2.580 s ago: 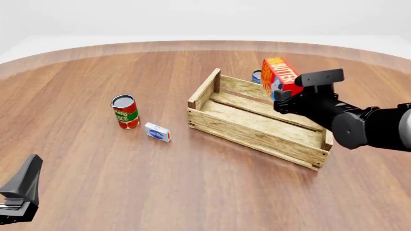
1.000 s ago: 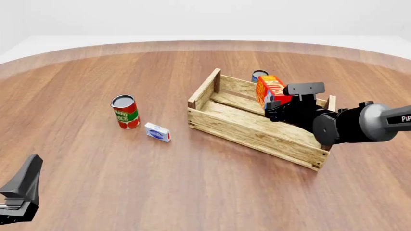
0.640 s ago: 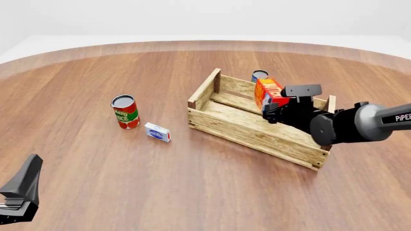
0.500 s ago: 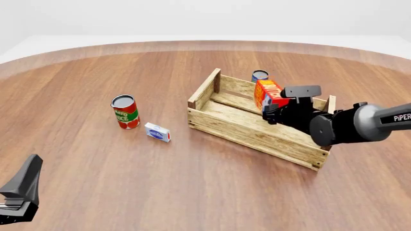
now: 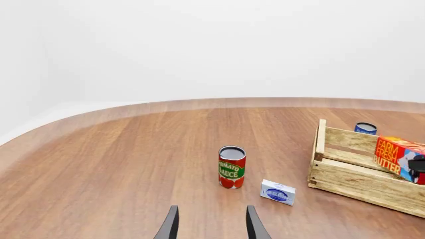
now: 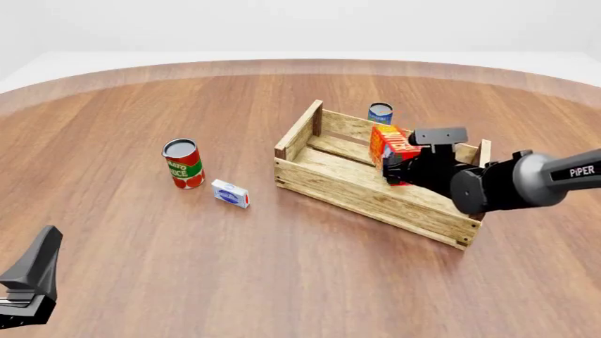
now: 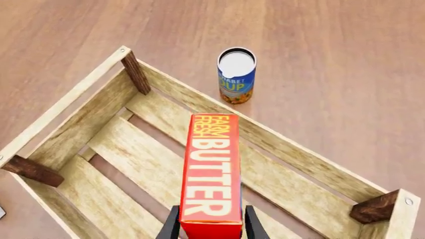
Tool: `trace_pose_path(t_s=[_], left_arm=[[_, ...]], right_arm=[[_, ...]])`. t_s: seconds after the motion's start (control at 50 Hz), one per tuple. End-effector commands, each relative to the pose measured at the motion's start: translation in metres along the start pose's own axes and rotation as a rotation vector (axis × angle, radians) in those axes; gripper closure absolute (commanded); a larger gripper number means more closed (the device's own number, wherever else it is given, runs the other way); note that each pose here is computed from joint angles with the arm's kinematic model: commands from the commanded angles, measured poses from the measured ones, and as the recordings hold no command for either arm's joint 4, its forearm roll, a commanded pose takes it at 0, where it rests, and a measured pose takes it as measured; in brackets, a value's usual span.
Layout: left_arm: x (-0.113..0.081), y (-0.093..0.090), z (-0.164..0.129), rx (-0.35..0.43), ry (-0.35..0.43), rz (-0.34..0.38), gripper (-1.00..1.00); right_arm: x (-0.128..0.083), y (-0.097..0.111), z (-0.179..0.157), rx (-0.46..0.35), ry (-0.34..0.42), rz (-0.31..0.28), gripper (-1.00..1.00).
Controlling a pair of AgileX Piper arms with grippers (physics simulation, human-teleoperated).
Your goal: Pick up the butter and put it in the tray.
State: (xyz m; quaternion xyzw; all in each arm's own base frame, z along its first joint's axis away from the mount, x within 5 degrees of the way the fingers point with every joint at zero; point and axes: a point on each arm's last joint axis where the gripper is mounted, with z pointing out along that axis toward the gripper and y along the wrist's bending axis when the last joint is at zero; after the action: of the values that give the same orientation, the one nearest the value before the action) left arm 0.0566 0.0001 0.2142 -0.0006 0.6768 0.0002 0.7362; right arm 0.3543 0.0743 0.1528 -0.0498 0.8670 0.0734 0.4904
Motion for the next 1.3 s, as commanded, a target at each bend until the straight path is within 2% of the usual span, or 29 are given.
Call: trace_pose_path(t_s=[0.02, 1.3], left_arm=[[0.000, 0.000, 0.000, 0.000, 0.000, 0.000, -1.00], [0.000, 0.000, 0.000, 0.000, 0.000, 0.000, -1.00]], right_arm=[[-0.008, 0.001, -0.002, -0.005, -0.023, 0.020, -1.00], [-0.023, 0.003, -0.032, -0.009, -0.053, 0.004, -1.00]])
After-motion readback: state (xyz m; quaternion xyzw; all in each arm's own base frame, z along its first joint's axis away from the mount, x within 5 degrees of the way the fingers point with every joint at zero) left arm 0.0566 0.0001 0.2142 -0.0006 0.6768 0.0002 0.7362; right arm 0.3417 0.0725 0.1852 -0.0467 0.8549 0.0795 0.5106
